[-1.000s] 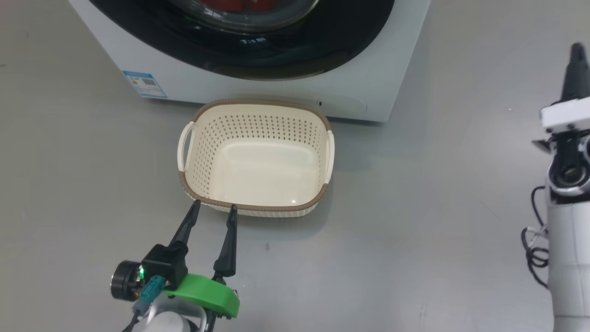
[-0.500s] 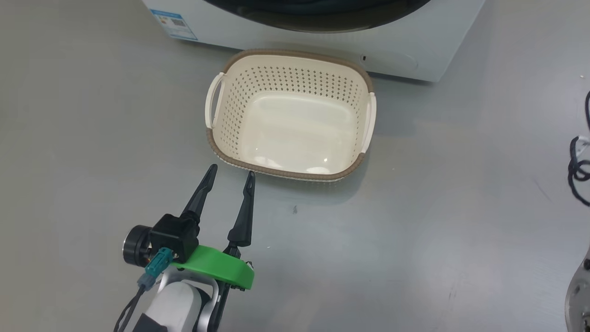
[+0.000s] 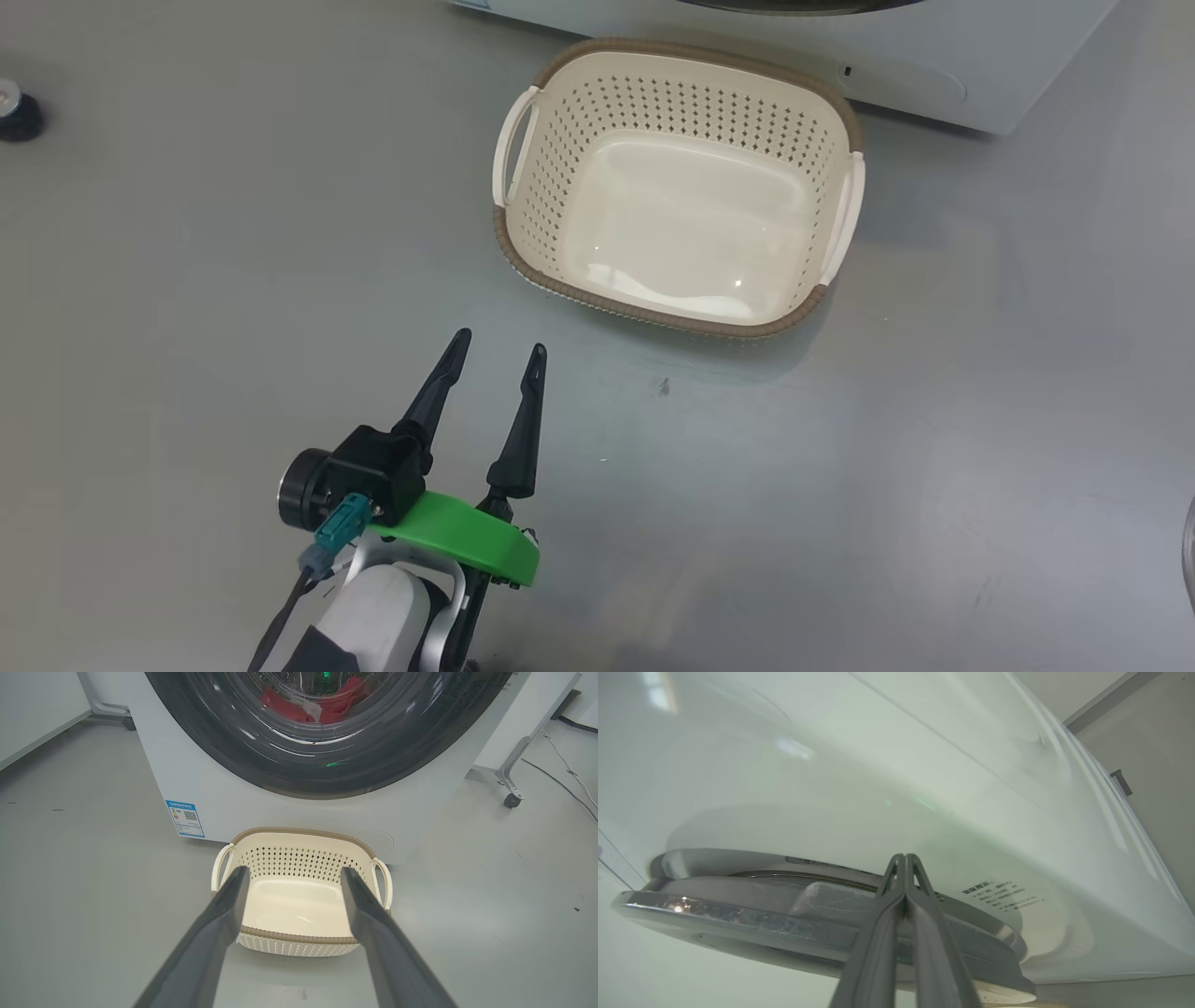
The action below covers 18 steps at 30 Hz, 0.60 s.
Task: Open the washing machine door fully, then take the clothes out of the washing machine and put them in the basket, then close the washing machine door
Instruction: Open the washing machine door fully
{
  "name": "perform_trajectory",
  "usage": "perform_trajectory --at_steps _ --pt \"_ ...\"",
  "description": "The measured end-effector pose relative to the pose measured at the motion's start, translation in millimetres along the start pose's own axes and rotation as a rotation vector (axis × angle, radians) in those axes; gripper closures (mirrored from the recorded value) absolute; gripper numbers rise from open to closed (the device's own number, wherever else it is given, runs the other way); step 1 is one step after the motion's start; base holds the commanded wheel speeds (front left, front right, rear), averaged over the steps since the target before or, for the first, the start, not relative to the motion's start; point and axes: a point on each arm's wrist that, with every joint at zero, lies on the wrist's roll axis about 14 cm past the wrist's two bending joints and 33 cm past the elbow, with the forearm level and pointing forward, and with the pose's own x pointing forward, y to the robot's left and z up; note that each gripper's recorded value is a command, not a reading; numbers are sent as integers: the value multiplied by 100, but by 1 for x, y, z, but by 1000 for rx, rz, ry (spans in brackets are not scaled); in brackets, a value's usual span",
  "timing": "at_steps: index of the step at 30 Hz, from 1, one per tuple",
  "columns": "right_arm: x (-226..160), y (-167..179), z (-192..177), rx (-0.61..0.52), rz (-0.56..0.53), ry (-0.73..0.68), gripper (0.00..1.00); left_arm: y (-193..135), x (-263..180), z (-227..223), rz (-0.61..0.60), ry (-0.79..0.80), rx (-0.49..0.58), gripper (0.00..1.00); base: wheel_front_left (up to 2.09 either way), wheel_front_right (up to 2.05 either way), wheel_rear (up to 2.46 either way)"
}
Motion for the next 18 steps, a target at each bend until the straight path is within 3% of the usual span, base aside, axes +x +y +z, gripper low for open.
perform_trajectory --at_steps 9,18 --pt "20 5 -41 82 31 161 100 16 -6 -3 55 15 9 0 0 0 0" --pt "27 13 -42 147 52 205 100 17 -8 -2 61 14 11 0 0 0 0"
